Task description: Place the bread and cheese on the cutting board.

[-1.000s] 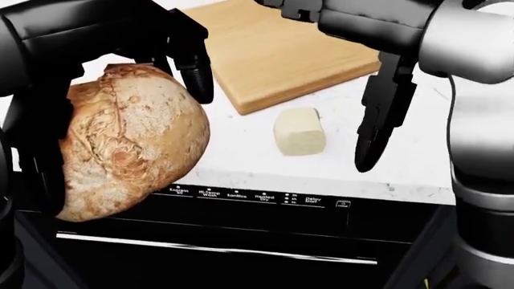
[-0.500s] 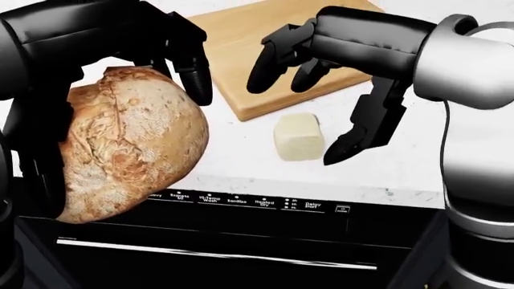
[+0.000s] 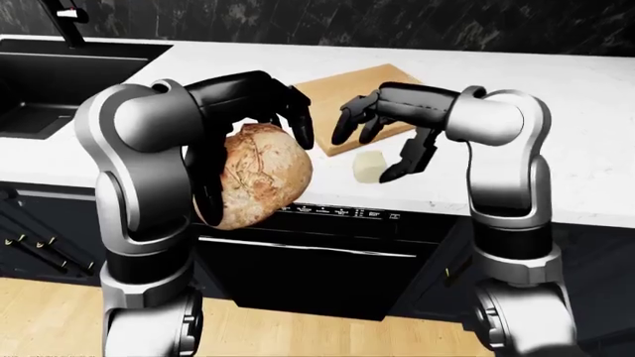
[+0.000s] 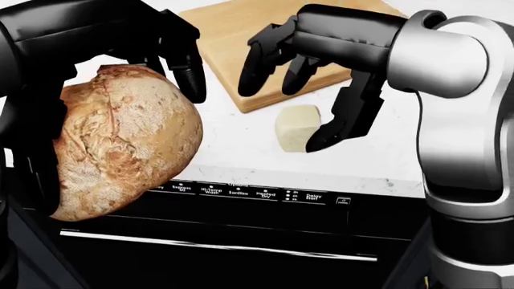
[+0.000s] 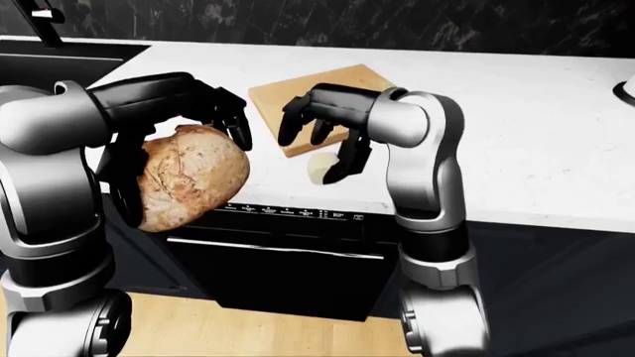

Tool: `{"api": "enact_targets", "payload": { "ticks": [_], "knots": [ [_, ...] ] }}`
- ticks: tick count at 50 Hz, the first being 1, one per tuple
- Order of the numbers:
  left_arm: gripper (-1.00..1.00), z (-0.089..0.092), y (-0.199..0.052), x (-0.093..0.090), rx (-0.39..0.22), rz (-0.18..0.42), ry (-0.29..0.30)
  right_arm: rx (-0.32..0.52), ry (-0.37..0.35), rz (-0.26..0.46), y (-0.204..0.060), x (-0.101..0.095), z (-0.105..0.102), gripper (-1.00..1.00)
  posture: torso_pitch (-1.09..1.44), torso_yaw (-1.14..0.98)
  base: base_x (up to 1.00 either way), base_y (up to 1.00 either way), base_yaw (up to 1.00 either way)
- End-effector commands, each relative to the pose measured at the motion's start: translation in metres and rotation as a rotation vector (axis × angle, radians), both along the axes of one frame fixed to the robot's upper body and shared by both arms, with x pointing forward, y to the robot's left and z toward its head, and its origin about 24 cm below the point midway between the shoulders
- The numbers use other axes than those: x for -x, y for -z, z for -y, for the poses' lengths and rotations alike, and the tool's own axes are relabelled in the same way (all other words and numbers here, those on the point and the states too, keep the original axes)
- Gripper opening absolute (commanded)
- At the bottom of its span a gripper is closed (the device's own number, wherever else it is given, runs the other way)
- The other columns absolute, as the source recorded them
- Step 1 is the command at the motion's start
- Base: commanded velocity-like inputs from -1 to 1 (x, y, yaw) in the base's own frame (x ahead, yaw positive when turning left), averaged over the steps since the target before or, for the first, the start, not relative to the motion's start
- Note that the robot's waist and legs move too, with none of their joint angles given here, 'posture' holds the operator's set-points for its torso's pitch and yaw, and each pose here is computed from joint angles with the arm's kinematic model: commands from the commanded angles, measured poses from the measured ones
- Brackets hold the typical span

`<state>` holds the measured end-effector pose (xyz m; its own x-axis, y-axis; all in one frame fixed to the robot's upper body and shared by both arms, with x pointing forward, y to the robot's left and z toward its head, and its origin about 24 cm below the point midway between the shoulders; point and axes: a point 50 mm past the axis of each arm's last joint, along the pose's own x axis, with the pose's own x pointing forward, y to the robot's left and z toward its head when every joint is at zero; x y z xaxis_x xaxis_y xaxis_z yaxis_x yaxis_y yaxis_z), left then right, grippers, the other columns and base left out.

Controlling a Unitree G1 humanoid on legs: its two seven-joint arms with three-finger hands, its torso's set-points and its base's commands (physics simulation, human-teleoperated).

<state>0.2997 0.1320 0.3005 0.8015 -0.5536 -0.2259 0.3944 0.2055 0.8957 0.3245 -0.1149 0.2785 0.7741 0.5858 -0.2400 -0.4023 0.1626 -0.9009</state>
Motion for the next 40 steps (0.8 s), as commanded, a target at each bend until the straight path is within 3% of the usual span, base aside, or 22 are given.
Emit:
{"api": "enact_targets", "payload": {
  "ticks": [1,26,40],
  "knots": [
    [-1.00,-0.001,-0.013,0.005,0.007,0.069,-0.002,-0.014,0.001,0.086,-0.017,0.005,0.000,0.10,0.00,0.00,0.00,0.00,0.00],
    [-1.00,-0.002,-0.012,0.005,0.008,0.068,-0.003,0.020,0.015,0.060,-0.006,-0.006,0.000,0.11,0.00,0.00,0.00,0.00,0.00],
    [-1.00,-0.004,-0.010,0.005,0.010,0.065,-0.005,0.055,0.037,0.033,-0.003,-0.023,-0.001,0.11,0.00,0.00,0.00,0.00,0.00]
  ]
}}
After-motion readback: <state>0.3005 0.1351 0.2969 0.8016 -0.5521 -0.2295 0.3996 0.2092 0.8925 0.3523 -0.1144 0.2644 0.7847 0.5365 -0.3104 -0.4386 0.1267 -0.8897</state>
